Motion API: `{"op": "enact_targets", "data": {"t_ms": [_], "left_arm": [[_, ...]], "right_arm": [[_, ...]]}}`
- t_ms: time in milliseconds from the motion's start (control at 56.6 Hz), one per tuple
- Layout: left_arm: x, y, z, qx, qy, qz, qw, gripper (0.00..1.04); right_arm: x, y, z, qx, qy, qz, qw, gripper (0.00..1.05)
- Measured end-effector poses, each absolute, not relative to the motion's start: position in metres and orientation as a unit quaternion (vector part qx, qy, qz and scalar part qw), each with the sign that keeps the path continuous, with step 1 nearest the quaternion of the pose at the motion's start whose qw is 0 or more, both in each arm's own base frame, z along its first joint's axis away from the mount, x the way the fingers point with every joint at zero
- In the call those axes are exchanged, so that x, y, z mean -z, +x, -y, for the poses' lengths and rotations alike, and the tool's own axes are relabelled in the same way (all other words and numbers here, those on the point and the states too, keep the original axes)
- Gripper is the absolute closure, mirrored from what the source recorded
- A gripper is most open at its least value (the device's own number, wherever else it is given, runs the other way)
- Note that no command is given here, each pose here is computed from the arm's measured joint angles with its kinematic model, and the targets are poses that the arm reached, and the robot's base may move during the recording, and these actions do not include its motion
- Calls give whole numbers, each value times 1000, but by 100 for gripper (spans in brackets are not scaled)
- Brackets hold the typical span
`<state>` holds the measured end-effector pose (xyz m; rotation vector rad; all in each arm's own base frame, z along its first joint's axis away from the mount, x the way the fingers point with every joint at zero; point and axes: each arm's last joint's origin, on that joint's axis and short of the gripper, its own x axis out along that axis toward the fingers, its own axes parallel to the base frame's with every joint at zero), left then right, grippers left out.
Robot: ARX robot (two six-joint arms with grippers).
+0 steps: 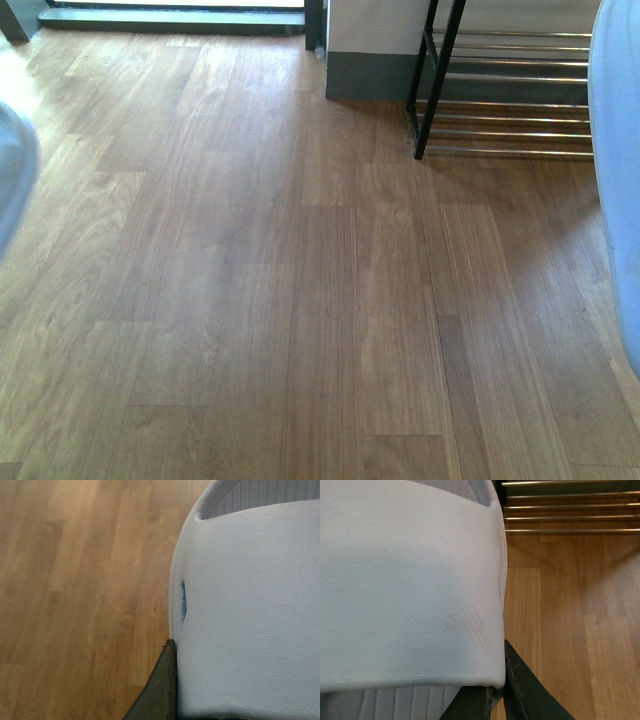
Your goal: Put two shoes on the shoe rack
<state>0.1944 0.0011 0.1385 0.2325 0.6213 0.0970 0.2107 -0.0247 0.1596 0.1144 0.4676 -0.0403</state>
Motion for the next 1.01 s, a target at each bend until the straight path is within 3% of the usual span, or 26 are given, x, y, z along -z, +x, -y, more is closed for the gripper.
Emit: {"op": "enact_targets", "data": {"t_ms": [301, 1008], "left_arm": [[-204, 142, 10, -62, 135, -227, 963, 103], [-206, 138, 11, -60, 137, -219, 964, 103]], "right_arm": [[-160, 211, 25, 20, 57, -232, 971, 103], [-160, 211, 25, 20, 57, -231, 971, 103]]}}
